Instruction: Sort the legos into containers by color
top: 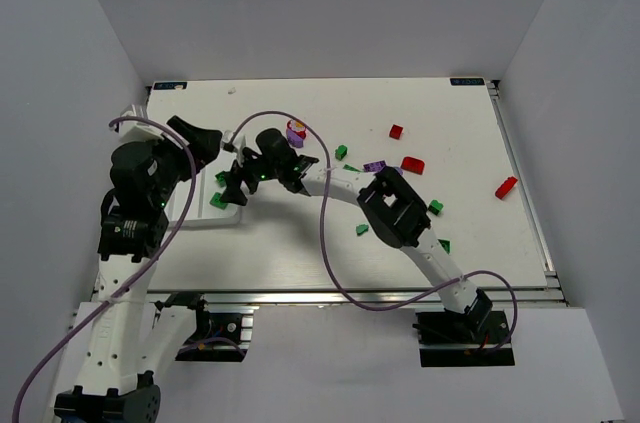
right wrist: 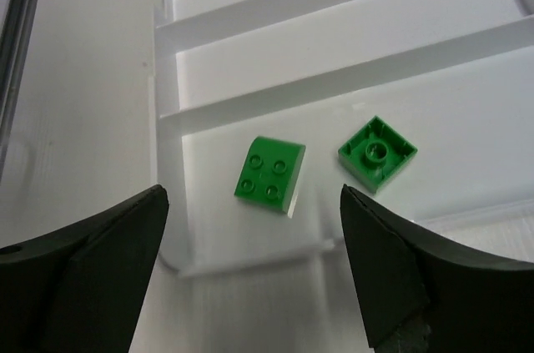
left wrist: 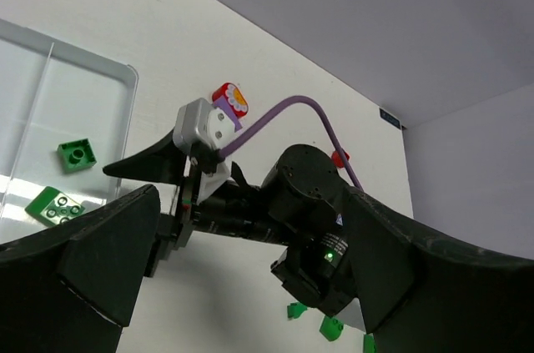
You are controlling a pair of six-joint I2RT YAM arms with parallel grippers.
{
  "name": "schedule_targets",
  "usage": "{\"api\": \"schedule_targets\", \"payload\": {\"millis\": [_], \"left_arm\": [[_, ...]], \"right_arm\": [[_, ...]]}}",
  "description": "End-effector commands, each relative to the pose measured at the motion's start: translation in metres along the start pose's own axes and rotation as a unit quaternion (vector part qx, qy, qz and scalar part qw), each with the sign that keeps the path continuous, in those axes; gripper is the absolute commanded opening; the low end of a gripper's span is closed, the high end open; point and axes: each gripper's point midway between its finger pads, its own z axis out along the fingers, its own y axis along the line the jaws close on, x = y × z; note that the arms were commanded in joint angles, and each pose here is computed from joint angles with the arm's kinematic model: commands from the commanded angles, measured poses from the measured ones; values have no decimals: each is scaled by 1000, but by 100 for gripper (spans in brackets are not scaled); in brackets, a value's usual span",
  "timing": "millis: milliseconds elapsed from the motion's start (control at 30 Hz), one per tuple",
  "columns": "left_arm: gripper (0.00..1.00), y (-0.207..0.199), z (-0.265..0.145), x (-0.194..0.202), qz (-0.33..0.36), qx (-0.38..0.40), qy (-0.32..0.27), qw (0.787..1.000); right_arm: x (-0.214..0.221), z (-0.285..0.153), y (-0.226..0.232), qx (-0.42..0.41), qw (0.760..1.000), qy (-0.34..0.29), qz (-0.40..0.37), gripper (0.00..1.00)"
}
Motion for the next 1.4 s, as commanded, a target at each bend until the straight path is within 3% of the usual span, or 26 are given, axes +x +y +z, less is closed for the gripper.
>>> {"api": "schedule_targets", "payload": {"millis": [0, 133, 167, 233, 267, 333, 367, 400, 433, 467, 500, 567, 600, 633, 700, 733, 833, 1000, 1033, 1133, 1267, 1367], "left_arm": [[97, -22, -11, -13, 3, 48, -16, 999], [81, -35, -2, 6, 7, 98, 30, 995], [71, -35, 6, 13, 2, 101, 46, 994], [65, -38, 13, 33, -9, 122, 86, 989], [51, -35, 20, 41, -13, 120, 102, 987], [36, -31, 28, 52, -13, 113, 120, 986], [29, -31, 32, 59, -12, 109, 134, 985], [25, -25, 43, 70, -11, 91, 155, 984], [25, -23, 49, 78, -7, 80, 171, 982], [25, -29, 51, 91, -1, 75, 193, 978], [32, -29, 56, 99, 3, 66, 204, 977], [42, -25, 73, 128, 15, 23, 239, 971], [47, -19, 84, 143, 8, 1, 259, 966], [52, -18, 88, 151, 4, -9, 267, 964], [69, -15, 99, 156, -16, -33, 268, 963], [87, -9, 106, 162, -19, -50, 272, 961], [98, -11, 120, 162, -33, -59, 266, 962], [98, -4, 147, 182, -68, -104, 296, 947], [98, -9, 152, 177, -73, -109, 296, 946], [98, -2, 165, 173, -57, -148, 292, 943], [98, 19, 167, 178, -49, -203, 291, 934], [98, 32, 159, 186, -72, -230, 290, 926]], "right_arm": [[-81, -52, 2, 1, 996, -51, -72, 89], [-92, -122, -15, 39, 994, -32, -92, 89], [-95, -157, -17, 31, 995, -31, -92, 90], [-105, -202, -7, 12, 995, -36, -91, 83], [-86, -228, -23, 33, 997, -24, -61, 69], [-93, -267, -19, 53, 996, -26, -71, 48], [-80, -288, -24, 70, 996, -12, -54, 21], [-59, -300, -23, 77, 996, 4, -50, 11], [-67, -316, -14, 90, 994, -1, -68, 7], [-59, -329, -15, 103, 992, 7, -66, 11], [-44, -335, -10, 108, 992, 19, -58, 18], [-44, -352, -9, 145, 987, 21, -72, 48], [-32, -355, -7, 151, 986, 27, -62, 55], [-33, -365, -10, 173, 983, 26, -59, 69], [-28, -374, -15, 196, 979, 28, -52, 79], [-23, -382, -23, 219, 974, 31, -41, 89], [-16, -402, -48, 269, 962, 33, -16, 89], [-14, -414, -58, 247, 968, 54, 17, 89], [-1, -412, -48, 217, 972, 74, 52, 85], [-9, -414, -22, 155, 985, 74, 9, 80], [-10, -423, 6, 135, 985, 85, -66, 79], [-9, -438, 14, 171, 975, 107, -98, 83]]}}
